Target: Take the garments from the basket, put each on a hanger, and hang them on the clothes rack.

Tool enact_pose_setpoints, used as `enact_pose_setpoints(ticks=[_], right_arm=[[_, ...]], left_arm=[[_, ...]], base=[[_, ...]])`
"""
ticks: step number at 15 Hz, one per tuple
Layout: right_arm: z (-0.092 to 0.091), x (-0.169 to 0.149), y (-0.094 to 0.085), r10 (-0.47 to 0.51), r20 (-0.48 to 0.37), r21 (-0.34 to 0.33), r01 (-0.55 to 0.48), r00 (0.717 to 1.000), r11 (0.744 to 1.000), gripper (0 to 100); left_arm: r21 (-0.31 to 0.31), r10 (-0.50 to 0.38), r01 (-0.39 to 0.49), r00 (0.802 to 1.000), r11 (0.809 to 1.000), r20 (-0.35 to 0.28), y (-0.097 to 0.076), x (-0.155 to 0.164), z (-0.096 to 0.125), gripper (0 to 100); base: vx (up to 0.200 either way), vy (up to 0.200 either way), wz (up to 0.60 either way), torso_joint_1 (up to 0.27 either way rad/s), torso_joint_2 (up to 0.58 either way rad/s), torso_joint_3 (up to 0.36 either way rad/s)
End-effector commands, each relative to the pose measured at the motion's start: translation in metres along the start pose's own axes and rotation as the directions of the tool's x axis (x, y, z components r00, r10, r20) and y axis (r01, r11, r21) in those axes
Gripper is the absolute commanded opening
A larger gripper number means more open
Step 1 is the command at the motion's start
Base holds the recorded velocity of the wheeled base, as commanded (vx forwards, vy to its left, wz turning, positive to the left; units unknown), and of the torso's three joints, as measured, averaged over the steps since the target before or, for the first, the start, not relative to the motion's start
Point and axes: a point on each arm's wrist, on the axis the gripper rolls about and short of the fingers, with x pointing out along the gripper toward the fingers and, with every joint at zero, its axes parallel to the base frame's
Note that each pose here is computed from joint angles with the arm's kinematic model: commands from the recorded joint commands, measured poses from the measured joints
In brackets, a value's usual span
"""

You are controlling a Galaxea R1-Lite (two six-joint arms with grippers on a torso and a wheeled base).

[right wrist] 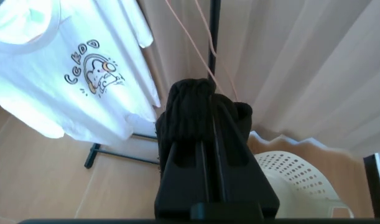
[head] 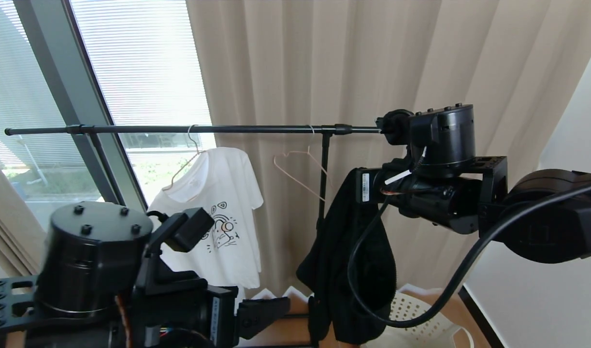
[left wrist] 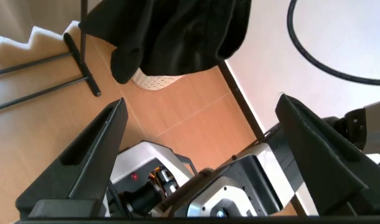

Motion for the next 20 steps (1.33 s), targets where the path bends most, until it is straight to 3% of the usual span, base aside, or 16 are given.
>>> enact_pose_setpoints(ticks=[1, 10, 11, 14, 16, 18, 20], right_arm=[[0.002, 0.001, 0.008, 0.008, 0.010, 0.030, -0.008, 1.000, 1.000, 0], [-0.002, -0.021, 0.051, 0.056, 0.052, 0.100, -0.061, 0.997, 0.993, 0], [-0.003, -0.022, 0.055, 0.060, 0.054, 0.111, -0.066, 0.997, 0.992, 0], [-0.004, -0.019, 0.059, 0.066, 0.053, 0.132, -0.073, 0.996, 0.989, 0], [-0.005, -0.018, 0.065, 0.076, 0.055, 0.150, -0.083, 0.996, 0.985, 0], [-0.001, -0.017, 0.066, 0.051, 0.073, 0.165, -0.062, 0.996, 0.984, 0], [0.001, -0.016, 0.069, 0.031, 0.089, 0.207, -0.049, 0.996, 0.977, 0]], left_arm=[[0.014, 0.048, -0.047, 0.994, 0.999, -0.096, -0.002, 0.055, -0.004, 100], [-0.045, 0.084, -0.088, 0.992, 0.995, -0.097, 0.003, 0.089, -0.014, 100], [-0.069, 0.079, -0.084, 0.995, 0.994, -0.068, 0.005, 0.099, -0.013, 100], [-0.127, 0.116, -0.120, 0.992, 0.985, -0.042, 0.007, 0.112, -0.013, 100], [-0.137, 0.139, -0.141, 0.990, 0.980, -0.027, 0.007, 0.117, -0.012, 100], [-0.147, 0.216, -0.213, 0.976, 0.966, 0.000, 0.010, 0.124, -0.013, 100], [-0.142, 0.235, -0.235, 0.972, 0.962, -0.016, 0.012, 0.131, -0.019, 100]], base=[[0.000, 0.000, 0.00, 0.000, 0.00, 0.000], [0.000, 0.000, 0.00, 0.000, 0.00, 0.000], [0.000, 0.000, 0.00, 0.000, 0.00, 0.000], [0.000, 0.000, 0.00, 0.000, 0.00, 0.000], [0.000, 0.000, 0.00, 0.000, 0.00, 0.000], [0.000, 0.000, 0.00, 0.000, 0.00, 0.000], [0.000, 0.000, 0.00, 0.000, 0.00, 0.000]])
